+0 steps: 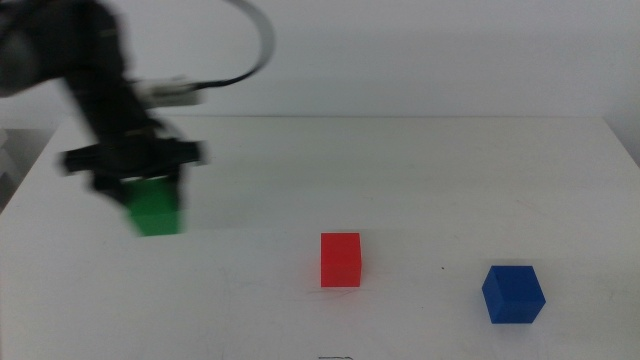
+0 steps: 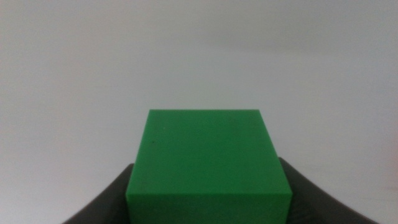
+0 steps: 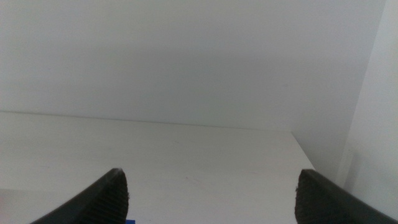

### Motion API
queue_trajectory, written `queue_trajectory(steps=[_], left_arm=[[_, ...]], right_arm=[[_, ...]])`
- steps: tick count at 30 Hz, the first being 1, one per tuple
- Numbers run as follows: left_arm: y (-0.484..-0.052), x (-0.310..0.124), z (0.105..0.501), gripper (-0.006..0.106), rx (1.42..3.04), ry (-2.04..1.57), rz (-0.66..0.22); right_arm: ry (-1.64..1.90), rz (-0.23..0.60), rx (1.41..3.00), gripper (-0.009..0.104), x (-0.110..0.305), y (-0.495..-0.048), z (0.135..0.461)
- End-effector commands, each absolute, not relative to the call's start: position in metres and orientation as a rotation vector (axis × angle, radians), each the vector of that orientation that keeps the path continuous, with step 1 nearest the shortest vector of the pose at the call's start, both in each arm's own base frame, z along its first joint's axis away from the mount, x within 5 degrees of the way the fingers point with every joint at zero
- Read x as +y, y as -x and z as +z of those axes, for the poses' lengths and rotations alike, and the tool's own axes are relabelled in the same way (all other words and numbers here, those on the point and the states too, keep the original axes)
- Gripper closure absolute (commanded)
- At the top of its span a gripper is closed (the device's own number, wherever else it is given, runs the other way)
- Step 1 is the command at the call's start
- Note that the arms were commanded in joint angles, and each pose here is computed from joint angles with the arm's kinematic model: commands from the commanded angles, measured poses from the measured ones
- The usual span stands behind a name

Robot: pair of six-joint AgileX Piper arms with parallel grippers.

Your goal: Stack red cubes first, then green, then blue cubes in a specific spot.

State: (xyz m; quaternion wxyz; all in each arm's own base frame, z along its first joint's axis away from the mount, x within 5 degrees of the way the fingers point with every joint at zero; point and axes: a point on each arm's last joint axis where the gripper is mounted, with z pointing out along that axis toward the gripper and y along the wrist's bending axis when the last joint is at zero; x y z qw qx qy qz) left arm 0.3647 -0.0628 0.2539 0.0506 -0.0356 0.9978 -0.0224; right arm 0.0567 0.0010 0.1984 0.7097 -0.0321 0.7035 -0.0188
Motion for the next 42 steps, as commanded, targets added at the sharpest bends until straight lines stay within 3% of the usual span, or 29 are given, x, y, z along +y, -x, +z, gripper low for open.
queue_trajectory(steps=[1,8,16,20,42], left_arm=[[-0.347,-0.099,0.288,0.095,3.040,0.165,-0.120],[-0.330,-0.208,0.300,0.083,2.993,0.049,-0.207],[-0.331,-0.266,0.285,0.079,2.992,-0.045,-0.247],[-0.335,-0.274,0.278,0.079,3.017,-0.039,-0.280],[-0.334,-0.266,0.273,0.079,3.015,-0.063,-0.208]], right_arm=[[0.079,-0.064,1.450,0.001,0.001,-0.054,0.212],[0.079,-0.064,1.450,0.001,0.001,-0.054,0.212],[0.079,-0.064,1.450,0.001,0.001,-0.054,0.212],[0.079,-0.064,1.450,0.001,0.001,-0.054,0.212],[0.079,-0.064,1.450,0.001,0.001,-0.054,0.212]])
